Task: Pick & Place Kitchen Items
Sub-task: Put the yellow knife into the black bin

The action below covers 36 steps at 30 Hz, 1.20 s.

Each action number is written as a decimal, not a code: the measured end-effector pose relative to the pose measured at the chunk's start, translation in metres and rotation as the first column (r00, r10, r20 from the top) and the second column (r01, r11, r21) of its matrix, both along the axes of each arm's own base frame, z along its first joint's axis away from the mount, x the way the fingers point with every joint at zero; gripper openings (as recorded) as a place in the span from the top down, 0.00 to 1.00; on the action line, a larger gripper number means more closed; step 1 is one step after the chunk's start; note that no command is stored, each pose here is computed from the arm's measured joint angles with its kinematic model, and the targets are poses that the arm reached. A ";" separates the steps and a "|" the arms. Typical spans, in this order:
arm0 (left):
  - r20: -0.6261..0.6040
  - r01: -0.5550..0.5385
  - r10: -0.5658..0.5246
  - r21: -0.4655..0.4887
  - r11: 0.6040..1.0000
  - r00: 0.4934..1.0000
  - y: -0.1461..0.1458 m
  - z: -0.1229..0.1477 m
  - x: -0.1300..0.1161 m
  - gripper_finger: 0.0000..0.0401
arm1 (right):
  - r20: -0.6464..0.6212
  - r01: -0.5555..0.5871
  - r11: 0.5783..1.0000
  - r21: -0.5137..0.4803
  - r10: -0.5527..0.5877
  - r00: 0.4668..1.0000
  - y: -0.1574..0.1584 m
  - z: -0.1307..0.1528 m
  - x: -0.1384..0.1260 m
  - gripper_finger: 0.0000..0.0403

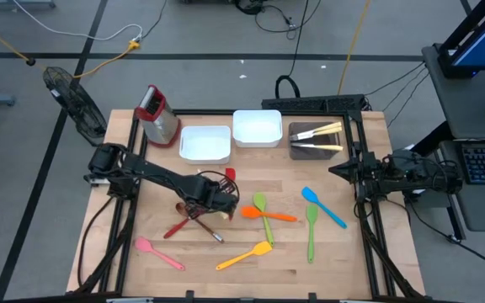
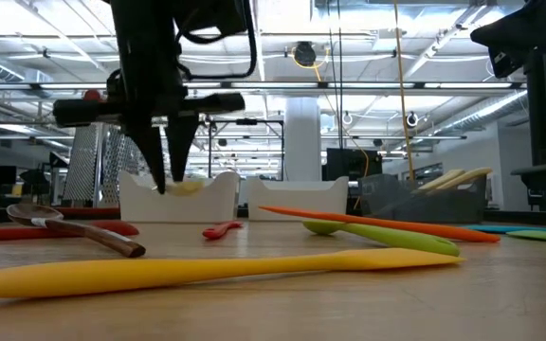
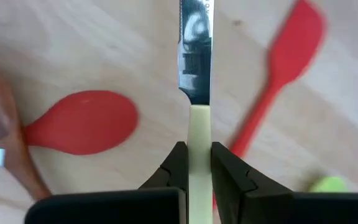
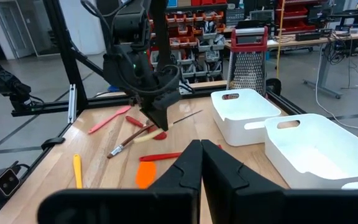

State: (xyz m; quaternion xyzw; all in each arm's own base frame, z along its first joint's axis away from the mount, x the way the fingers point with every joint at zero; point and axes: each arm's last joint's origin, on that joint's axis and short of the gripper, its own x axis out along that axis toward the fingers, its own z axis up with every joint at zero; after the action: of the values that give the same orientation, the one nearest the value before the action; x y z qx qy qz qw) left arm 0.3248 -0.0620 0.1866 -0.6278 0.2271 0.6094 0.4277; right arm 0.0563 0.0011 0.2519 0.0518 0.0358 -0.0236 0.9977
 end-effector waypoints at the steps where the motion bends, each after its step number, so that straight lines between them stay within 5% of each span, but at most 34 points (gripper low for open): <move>1: 0.017 -0.001 0.001 0.016 1.000 1.000 0.000 0.002 0.000 0.93 | 0.003 0.004 1.000 0.007 -0.004 1.000 0.000 0.000 0.000 0.99; 21: 0.360 -0.004 -0.094 0.261 0.965 0.928 0.001 0.020 0.031 0.93 | -0.095 0.066 0.991 0.115 -0.055 0.994 0.000 -0.005 0.012 0.99; 36: 0.505 -0.042 -0.189 0.411 0.911 0.842 0.002 0.035 0.049 0.93 | -0.245 -0.168 0.966 0.198 0.214 0.946 0.012 -0.013 0.060 0.99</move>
State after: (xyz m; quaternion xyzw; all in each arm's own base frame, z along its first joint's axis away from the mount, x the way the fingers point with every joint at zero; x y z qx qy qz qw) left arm 0.3735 -0.0604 0.2217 -0.6601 -0.0082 0.4265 0.6183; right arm 0.1159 0.0130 0.2389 0.1315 0.1751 0.0702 0.9732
